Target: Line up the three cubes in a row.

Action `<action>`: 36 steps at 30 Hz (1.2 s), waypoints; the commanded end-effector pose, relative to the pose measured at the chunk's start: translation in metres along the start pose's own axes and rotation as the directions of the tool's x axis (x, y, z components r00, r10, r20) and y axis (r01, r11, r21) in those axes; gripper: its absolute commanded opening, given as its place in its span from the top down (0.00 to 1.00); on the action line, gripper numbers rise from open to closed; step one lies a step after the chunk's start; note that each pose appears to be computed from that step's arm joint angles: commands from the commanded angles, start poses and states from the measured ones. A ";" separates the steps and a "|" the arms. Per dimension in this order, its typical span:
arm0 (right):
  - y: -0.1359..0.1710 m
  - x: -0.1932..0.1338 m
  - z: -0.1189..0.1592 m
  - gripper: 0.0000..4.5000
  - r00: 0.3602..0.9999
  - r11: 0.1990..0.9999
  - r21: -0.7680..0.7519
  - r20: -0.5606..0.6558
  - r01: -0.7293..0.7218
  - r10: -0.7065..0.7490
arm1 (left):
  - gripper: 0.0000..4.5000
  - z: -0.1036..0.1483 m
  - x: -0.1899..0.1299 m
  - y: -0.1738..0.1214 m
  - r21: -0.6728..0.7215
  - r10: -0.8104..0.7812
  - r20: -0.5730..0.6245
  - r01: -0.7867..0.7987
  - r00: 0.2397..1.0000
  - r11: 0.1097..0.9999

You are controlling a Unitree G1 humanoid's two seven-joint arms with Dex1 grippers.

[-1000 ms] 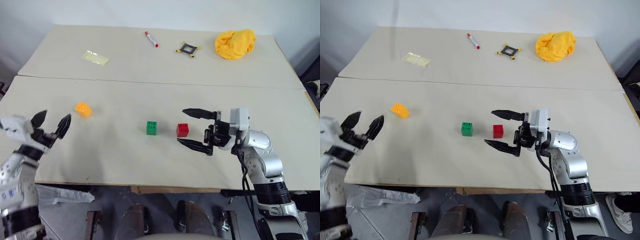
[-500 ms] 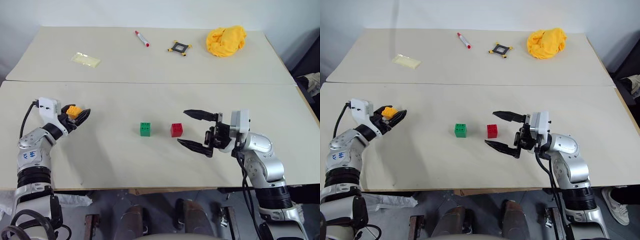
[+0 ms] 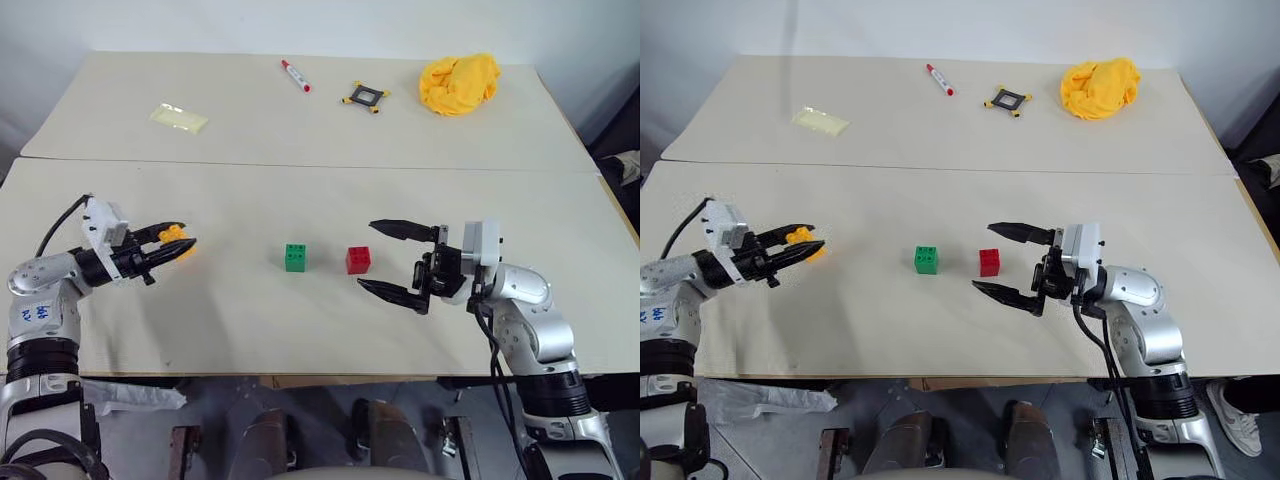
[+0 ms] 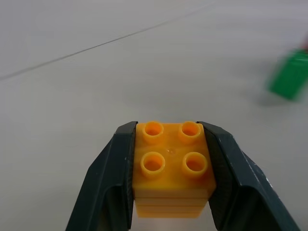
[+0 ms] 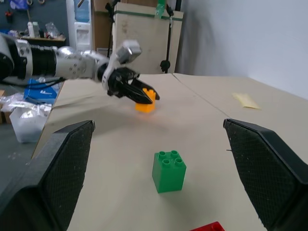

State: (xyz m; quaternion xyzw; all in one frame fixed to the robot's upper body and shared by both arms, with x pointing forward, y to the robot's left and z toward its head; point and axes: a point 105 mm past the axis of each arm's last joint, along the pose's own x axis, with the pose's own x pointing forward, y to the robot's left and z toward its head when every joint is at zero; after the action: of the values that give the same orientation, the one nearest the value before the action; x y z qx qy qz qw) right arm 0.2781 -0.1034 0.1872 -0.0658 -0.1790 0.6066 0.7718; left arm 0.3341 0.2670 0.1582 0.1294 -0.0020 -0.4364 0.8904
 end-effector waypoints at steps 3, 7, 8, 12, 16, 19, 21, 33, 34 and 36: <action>-0.004 -0.005 0.009 0.00 1.000 0.999 -0.034 0.006 -0.001 0.001 | 0.66 0.013 0.029 -0.033 0.163 -0.330 -0.035 0.331 0.943 0.929; -0.003 -0.006 0.010 0.00 1.000 0.999 -0.034 0.002 -0.002 0.002 | 0.66 -0.001 0.043 -0.042 0.169 -0.433 -0.102 0.444 0.896 0.880; -0.003 -0.007 0.010 0.00 1.000 0.999 -0.035 0.000 0.000 0.000 | 0.66 -0.004 0.046 -0.041 0.171 -0.436 -0.113 0.450 0.893 0.877; -0.001 -0.010 0.010 0.00 1.000 0.999 -0.036 -0.005 0.021 -0.021 | 0.66 -0.005 0.057 -0.032 0.182 -0.410 -0.118 0.426 0.904 0.886; 0.001 -0.014 0.010 0.00 0.999 0.999 -0.032 -0.014 0.031 -0.032 | 0.66 -0.006 0.055 -0.027 0.174 -0.402 -0.129 0.420 0.907 0.891; 0.001 -0.016 0.009 0.00 0.999 0.999 -0.027 -0.018 0.033 -0.033 | 0.66 -0.007 0.054 -0.027 0.138 -0.423 -0.141 0.441 0.895 0.887; 0.002 -0.015 0.009 0.00 0.999 0.999 -0.021 -0.020 0.030 -0.030 | 0.50 -0.006 0.054 -0.024 0.119 -0.415 -0.134 0.430 0.900 0.895; 0.002 -0.014 0.008 0.00 1.000 1.000 -0.007 -0.020 0.020 -0.020 | 0.16 -0.008 0.030 -0.020 0.149 -0.367 -0.152 0.388 0.918 0.909; 0.002 -0.013 0.007 0.00 1.000 1.000 -0.006 -0.020 0.019 -0.019 | 0.16 -0.011 0.027 -0.018 0.140 -0.349 -0.165 0.372 0.923 0.918; 0.002 -0.012 0.007 0.00 1.000 1.000 -0.004 -0.018 0.017 -0.017 | 0.16 -0.015 0.025 -0.013 0.124 -0.316 -0.181 0.340 0.931 0.932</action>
State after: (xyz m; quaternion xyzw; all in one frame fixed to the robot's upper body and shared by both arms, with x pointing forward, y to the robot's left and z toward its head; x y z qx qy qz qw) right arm 0.2753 -0.1152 0.1818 -0.0656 -0.1566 0.5972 0.7839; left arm 0.3412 0.2361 0.1328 0.2219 0.0582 -0.5756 0.7849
